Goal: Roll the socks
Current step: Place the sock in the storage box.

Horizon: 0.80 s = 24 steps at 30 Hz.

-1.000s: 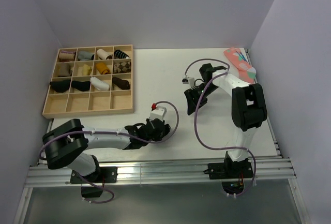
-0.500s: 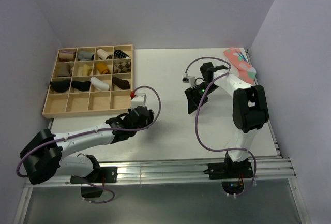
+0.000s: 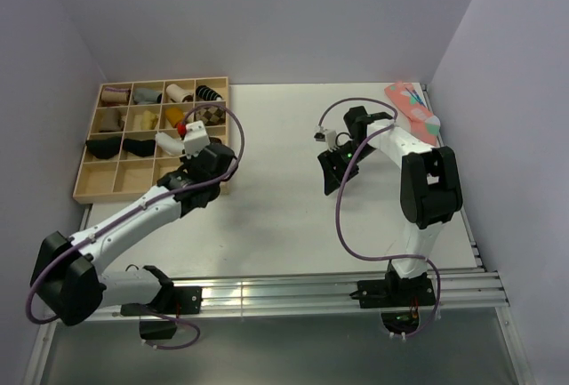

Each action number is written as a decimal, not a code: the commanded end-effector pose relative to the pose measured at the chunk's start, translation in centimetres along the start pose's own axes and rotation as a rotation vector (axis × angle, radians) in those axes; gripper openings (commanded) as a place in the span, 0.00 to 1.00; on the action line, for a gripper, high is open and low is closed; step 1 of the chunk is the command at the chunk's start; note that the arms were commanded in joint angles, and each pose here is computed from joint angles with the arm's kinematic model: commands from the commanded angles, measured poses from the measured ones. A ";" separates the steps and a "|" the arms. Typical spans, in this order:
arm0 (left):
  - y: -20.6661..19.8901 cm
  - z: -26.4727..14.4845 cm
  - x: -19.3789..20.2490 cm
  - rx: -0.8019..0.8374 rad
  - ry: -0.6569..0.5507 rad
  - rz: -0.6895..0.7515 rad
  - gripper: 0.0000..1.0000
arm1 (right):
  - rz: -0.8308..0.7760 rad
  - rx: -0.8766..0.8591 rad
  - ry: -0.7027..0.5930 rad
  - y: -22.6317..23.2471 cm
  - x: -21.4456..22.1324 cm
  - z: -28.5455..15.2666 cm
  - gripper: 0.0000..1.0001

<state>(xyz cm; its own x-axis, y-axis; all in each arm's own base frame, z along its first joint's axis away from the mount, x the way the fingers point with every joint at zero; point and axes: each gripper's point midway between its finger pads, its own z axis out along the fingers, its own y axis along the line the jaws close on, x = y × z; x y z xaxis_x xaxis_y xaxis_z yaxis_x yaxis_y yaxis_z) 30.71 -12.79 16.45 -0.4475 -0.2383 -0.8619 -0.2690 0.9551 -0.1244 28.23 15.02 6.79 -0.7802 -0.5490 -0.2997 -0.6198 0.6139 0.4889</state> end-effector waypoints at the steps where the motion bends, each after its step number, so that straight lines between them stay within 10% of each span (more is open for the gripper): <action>1: 3.2 1.3 -1.7 -0.206 -0.040 0.036 0.00 | -0.050 0.054 -0.078 0.1 -1.9 -1.8 0.60; 24: 3.3 9.8 3.7 -0.418 0.092 0.199 0.00 | -0.075 0.073 -0.058 0.2 -0.5 -1.8 0.59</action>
<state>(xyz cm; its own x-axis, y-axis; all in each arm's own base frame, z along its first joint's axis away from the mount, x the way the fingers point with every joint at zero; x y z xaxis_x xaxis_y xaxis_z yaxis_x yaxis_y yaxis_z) 34.83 -7.51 7.64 -0.6227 -0.0488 -0.7809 -0.4760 0.8157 0.3286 28.42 14.63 7.28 -0.7655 -0.5537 -0.3276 -0.6419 0.6221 0.4484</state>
